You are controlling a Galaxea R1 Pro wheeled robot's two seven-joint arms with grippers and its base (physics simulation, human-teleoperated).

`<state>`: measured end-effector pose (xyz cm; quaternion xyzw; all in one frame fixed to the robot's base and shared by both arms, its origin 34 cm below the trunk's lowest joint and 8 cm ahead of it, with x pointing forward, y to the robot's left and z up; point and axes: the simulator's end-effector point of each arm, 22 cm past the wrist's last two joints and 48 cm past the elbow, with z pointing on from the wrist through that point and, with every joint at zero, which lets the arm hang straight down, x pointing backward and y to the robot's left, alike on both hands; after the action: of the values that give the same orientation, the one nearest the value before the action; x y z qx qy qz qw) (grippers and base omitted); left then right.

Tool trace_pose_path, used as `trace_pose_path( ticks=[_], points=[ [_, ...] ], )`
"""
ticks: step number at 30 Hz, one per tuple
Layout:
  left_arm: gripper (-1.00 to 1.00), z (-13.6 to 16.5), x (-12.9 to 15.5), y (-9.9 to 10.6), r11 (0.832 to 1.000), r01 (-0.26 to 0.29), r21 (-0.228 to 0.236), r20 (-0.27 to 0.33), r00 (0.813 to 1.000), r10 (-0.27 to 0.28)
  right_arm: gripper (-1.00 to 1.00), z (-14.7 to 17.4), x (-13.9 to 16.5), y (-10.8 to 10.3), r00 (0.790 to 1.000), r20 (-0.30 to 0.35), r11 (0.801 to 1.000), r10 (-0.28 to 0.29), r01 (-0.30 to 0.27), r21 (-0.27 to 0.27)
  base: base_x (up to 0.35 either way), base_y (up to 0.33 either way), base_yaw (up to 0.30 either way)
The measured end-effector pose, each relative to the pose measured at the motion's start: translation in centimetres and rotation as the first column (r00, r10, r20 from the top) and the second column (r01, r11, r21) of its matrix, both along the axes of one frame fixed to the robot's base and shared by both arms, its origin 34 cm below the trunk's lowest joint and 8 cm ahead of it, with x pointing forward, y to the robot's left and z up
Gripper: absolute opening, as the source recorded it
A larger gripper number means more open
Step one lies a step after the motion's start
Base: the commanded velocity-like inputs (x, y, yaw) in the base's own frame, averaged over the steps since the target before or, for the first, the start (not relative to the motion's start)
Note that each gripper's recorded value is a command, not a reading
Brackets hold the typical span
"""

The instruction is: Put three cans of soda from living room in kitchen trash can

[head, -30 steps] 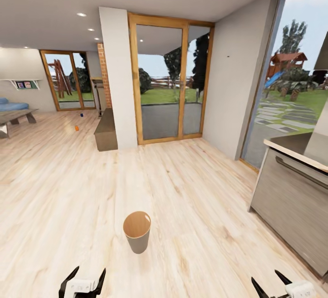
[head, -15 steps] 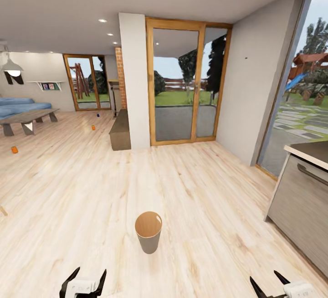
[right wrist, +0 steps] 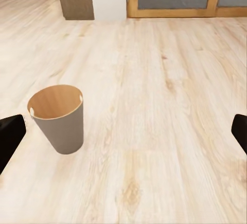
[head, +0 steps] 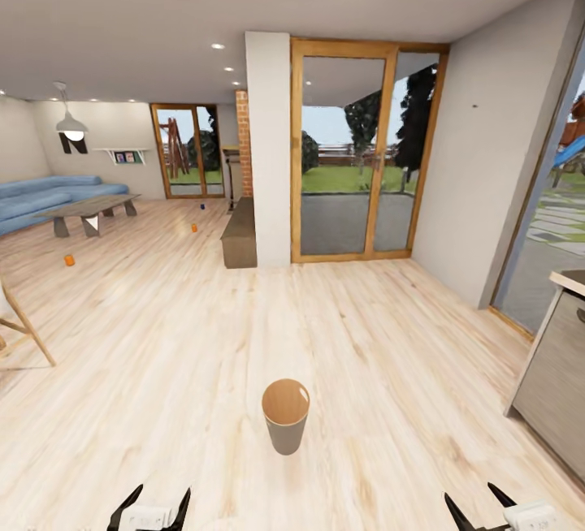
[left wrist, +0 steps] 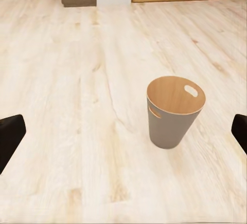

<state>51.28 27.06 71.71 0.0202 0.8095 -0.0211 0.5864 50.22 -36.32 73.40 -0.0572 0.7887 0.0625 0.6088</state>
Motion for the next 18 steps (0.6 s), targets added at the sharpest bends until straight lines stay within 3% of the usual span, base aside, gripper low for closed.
trace_pose_path(
  ticks=[18],
  points=[
    [1.00,0.3,0.0,0.0,1.000,-0.003,-0.002,0.010,1.000,0.003,1.00,0.2,0.5,1.2,1.000,0.014,1.000,-0.021,0.021,0.010,0.000,0.000,0.201]
  ],
)
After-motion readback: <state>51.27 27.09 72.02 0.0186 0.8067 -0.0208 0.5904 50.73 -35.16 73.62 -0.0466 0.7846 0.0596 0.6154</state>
